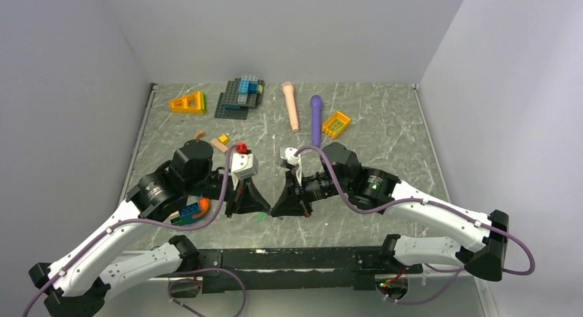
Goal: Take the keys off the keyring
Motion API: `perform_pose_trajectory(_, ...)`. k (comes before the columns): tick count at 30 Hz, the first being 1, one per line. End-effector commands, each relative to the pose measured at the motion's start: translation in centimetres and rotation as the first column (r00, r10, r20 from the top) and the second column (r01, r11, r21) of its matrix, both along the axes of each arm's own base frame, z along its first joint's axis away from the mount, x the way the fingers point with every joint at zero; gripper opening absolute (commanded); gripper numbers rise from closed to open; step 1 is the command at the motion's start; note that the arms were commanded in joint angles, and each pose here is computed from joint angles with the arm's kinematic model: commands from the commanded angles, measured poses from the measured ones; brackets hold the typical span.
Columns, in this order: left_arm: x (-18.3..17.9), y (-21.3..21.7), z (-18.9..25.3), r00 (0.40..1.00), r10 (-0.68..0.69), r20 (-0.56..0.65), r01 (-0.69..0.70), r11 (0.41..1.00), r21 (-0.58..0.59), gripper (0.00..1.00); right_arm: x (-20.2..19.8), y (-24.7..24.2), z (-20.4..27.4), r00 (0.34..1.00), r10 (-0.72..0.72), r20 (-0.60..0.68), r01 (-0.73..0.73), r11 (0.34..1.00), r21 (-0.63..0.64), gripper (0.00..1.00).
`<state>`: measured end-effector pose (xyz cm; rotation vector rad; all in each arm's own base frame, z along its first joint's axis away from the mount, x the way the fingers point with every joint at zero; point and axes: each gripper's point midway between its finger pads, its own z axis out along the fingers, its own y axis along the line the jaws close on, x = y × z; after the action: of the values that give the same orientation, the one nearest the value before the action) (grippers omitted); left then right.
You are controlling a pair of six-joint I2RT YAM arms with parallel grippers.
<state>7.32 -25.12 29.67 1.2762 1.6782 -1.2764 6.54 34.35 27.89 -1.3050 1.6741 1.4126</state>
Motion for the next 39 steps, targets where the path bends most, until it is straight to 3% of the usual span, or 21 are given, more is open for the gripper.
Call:
perform_pose_trajectory(1,0.2,-0.1,1.4,0.999,0.010,0.042,-0.009,0.999,-0.042,0.00,0.2,0.4,3.4,0.998,-0.021,0.055,0.013,0.992,0.129,0.00)
perform_pose_trajectory(14,0.8,-0.3,2.9,0.995,0.078,0.055,-0.071,0.990,-0.123,0.00,0.6,0.4,5.0,0.995,-0.078,0.055,0.062,0.967,0.246,0.00)
perform_pose_trajectory(23,1.2,-0.4,3.4,0.992,0.109,0.060,-0.099,0.983,-0.153,0.00,0.8,0.3,5.8,0.993,-0.103,0.052,0.083,0.949,0.304,0.49)
perform_pose_trajectory(34,2.4,-0.3,4.7,0.976,0.217,0.031,-0.205,0.953,-0.224,0.00,1.1,0.4,5.7,0.991,-0.123,0.044,0.100,0.934,0.344,0.49)
perform_pose_trajectory(39,3.2,-0.2,5.0,0.962,0.274,0.006,-0.262,0.927,-0.268,0.00,1.5,0.4,6.4,0.987,-0.157,0.040,0.127,0.906,0.405,0.41)
